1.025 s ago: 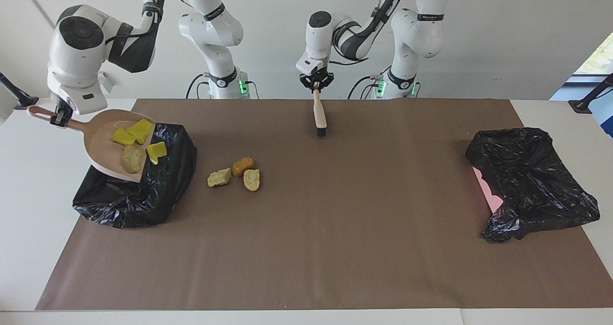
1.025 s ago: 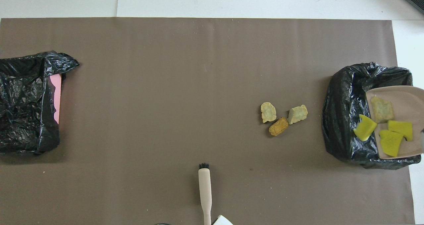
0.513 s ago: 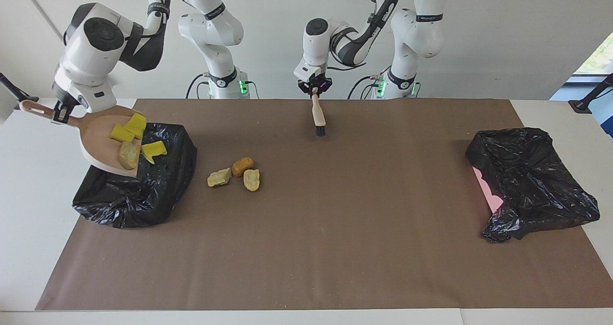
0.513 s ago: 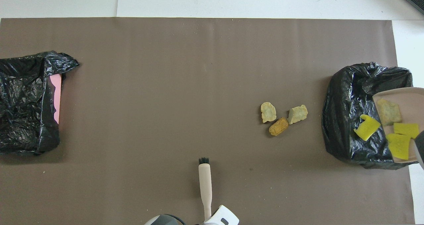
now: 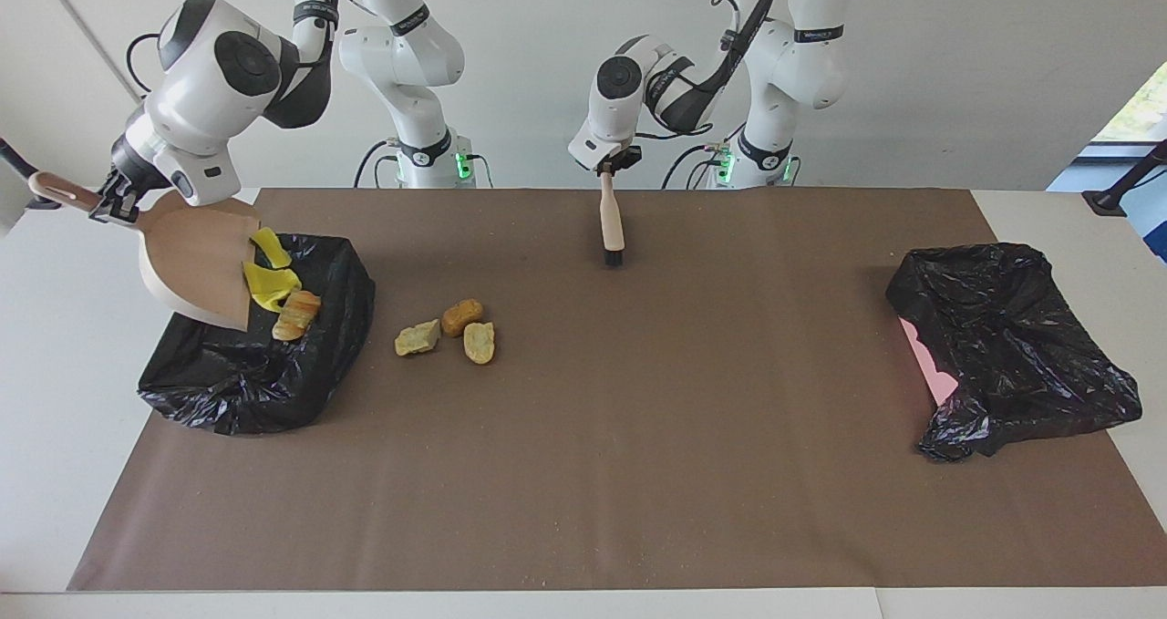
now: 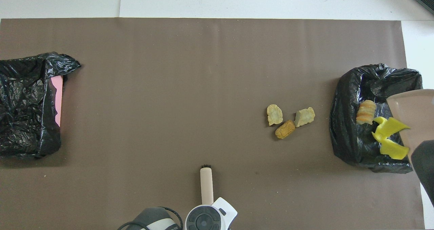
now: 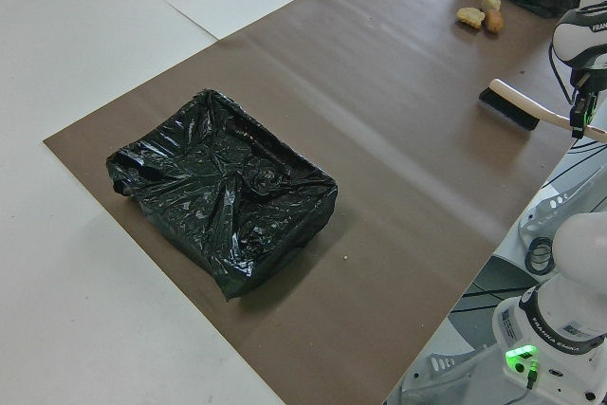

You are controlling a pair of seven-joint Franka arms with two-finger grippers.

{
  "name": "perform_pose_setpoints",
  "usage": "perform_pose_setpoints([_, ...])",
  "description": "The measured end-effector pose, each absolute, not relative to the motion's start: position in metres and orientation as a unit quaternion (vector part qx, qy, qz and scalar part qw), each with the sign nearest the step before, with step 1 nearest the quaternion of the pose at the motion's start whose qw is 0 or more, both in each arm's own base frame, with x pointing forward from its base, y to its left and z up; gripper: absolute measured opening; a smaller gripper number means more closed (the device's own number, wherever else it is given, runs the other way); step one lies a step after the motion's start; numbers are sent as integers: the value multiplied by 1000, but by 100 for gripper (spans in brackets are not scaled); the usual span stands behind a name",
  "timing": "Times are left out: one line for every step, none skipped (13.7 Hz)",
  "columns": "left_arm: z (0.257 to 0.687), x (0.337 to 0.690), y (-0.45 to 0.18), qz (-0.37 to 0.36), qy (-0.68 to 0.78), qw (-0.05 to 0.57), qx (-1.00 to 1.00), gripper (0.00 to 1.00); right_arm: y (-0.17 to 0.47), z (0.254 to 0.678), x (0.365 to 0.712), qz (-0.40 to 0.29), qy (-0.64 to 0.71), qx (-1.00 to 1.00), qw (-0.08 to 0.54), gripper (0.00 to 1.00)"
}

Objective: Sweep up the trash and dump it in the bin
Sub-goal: 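Tilt the dustpan with the right gripper to dump pieces into the bag, then bring the dustpan back with the right gripper while the left gripper withdraws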

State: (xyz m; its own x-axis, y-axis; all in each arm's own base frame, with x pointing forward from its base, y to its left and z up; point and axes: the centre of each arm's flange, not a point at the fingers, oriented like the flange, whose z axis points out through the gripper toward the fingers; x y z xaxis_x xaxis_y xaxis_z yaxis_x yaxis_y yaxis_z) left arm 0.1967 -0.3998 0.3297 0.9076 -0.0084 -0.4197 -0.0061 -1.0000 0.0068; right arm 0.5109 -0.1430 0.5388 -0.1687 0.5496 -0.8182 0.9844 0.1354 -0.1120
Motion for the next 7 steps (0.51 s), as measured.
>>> perform_pose_setpoints([329,197,-398,-223,-1,2,975,27,-142,538,507,-344,680,564,319,31])
perform_pose_setpoints([329,196,-398,-228,-1,1,974,27,-142,542,503,-342,673,571,322,31])
perform_pose_setpoints([329,196,-398,-230,-1,1,973,27,-143,553,498,-337,663,581,330,31])
perform_pose_setpoints([329,195,-398,-231,-1,1,973,27,-144,568,493,-328,651,595,339,31])
perform_pose_setpoints([329,195,-398,-231,-2,0,973,28,-145,586,484,-314,637,617,340,31])
perform_pose_setpoints([329,195,-398,-231,-2,0,973,33,-145,605,475,-295,622,645,333,31])
perform_pose_setpoints([329,195,-398,-231,-2,1,973,45,-143,625,466,-272,608,672,325,31])
